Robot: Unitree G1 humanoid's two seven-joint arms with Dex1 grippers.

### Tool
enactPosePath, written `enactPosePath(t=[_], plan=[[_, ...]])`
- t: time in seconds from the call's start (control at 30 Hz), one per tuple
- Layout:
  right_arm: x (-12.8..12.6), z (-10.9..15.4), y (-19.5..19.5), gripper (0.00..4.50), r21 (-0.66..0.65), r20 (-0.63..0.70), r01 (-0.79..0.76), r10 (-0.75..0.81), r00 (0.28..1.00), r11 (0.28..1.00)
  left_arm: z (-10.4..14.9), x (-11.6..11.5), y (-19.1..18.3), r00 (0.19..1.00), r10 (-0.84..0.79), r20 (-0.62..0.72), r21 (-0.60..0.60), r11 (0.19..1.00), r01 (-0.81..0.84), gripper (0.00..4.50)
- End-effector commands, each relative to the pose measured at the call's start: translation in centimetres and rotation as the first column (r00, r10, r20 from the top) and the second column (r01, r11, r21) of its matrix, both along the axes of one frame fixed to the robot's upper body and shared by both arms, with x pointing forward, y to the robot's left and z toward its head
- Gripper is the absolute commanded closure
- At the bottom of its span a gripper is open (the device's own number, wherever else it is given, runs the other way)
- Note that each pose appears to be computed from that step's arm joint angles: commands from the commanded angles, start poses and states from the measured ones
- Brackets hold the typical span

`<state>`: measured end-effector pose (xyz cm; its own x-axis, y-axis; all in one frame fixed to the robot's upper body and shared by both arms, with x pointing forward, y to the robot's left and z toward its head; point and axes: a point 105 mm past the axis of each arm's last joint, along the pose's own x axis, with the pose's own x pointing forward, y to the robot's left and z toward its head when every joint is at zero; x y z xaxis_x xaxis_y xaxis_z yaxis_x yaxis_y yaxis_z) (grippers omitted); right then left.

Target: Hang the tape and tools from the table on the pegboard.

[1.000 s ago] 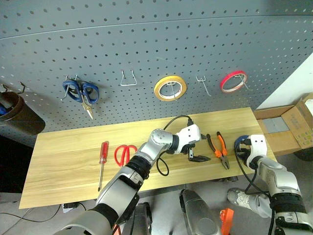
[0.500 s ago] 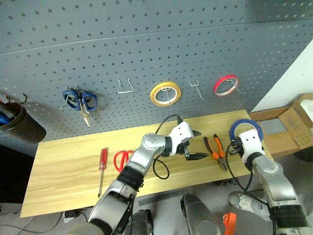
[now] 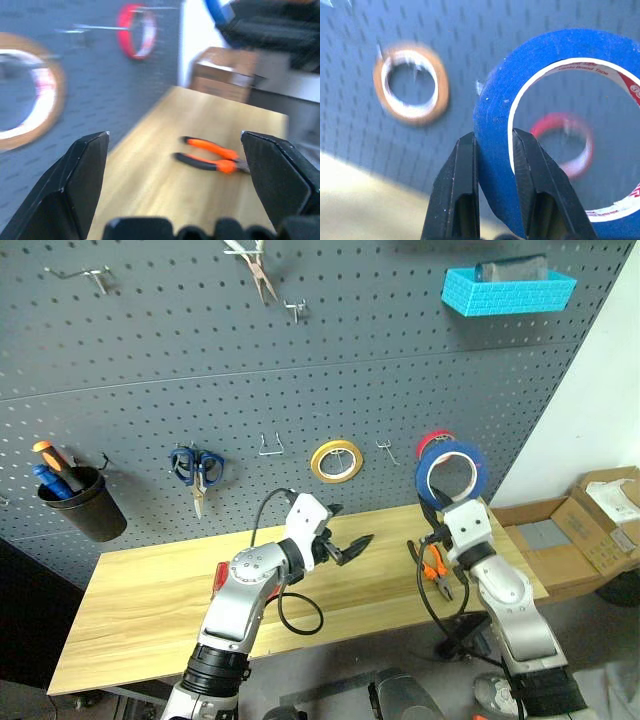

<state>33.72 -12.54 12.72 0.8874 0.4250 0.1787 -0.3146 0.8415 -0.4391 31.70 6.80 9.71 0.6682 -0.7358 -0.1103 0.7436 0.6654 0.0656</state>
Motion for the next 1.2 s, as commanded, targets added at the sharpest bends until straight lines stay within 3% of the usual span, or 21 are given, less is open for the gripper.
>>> enactPosePath(t=[0.03,0.23,0.43,0.57,1.03,1.2], plan=[[1.7,1.0,0.9,4.11,0.022,0.029,-0.045,0.044,0.999,0.999,1.8,0.6,0.2,0.997,0.019,0.070,-0.019,1.000,-0.017,0.00],[4.9,0.4,1.0,4.11,0.088,-0.087,-0.075,0.082,0.993,0.993,2.2,1.7,0.4,0.994,0.053,0.098,-0.020,0.998,-0.052,0.00],[5.8,-2.9,0.0,4.11,0.135,-0.312,-0.037,0.078,0.947,0.990,2.3,2.0,0.1,0.992,0.065,0.105,-0.038,0.997,-0.061,0.00],[5.5,-3.3,-0.8,4.11,0.179,-0.370,0.008,0.060,0.927,0.984,1.6,1.5,-0.3,0.994,0.051,0.096,-0.037,0.998,-0.047,0.00],[3.8,-4.9,-0.5,4.11,0.142,-0.437,-0.012,0.074,0.896,0.990,2.1,1.9,-0.6,0.992,0.045,0.117,-0.037,0.998,-0.041,0.00],[4.2,-4.5,-0.6,2.47,0.139,-0.430,-0.018,0.076,0.900,0.990,2.1,2.1,-0.4,0.992,0.044,0.121,-0.029,0.999,-0.041,0.00]])
